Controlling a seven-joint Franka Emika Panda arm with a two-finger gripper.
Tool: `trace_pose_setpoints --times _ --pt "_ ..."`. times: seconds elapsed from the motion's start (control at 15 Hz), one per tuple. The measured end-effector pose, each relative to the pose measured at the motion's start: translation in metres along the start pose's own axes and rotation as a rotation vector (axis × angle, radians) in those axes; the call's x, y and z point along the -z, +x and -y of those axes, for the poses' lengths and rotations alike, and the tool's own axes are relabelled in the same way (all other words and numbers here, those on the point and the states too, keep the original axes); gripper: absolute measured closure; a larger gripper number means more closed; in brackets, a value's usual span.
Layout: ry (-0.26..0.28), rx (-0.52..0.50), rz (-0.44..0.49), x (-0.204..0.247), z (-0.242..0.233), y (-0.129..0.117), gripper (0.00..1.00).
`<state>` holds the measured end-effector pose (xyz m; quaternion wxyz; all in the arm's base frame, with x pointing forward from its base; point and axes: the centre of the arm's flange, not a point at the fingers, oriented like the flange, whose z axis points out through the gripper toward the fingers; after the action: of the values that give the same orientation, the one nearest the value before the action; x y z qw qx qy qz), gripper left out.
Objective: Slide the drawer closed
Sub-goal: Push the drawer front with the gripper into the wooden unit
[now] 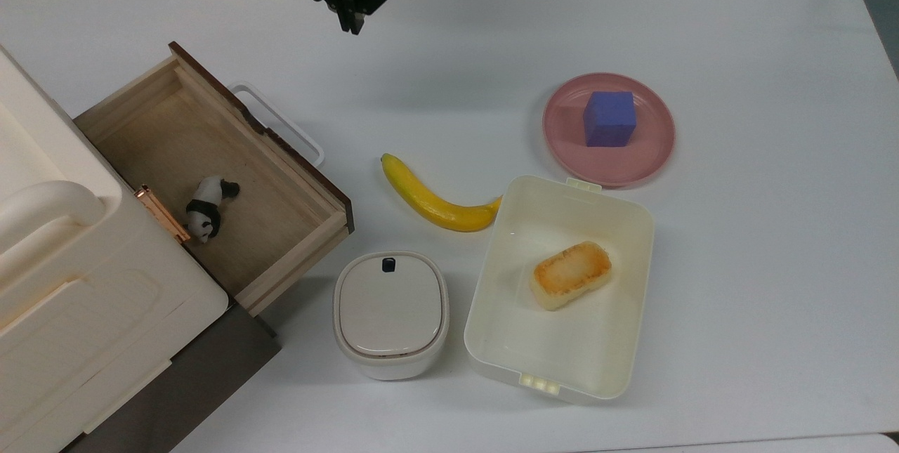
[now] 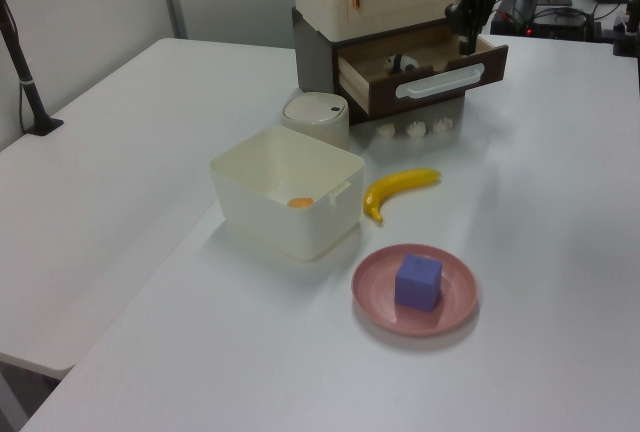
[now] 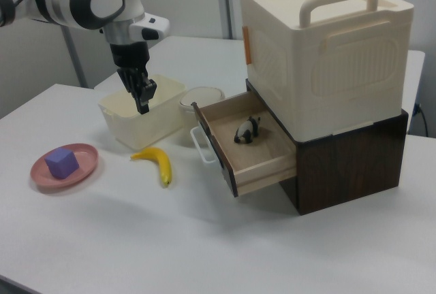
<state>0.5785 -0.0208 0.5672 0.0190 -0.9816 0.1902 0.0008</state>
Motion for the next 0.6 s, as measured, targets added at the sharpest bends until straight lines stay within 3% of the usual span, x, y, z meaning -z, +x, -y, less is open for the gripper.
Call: trace_pose_setpoints --times 0.27,0.6 --pt "-0.02 -0.193 0.05 -0.029 0.0 0.005 0.9" --pt "-0.033 -0.273 0.084 -0.084 -0.001 0.028 0.94"
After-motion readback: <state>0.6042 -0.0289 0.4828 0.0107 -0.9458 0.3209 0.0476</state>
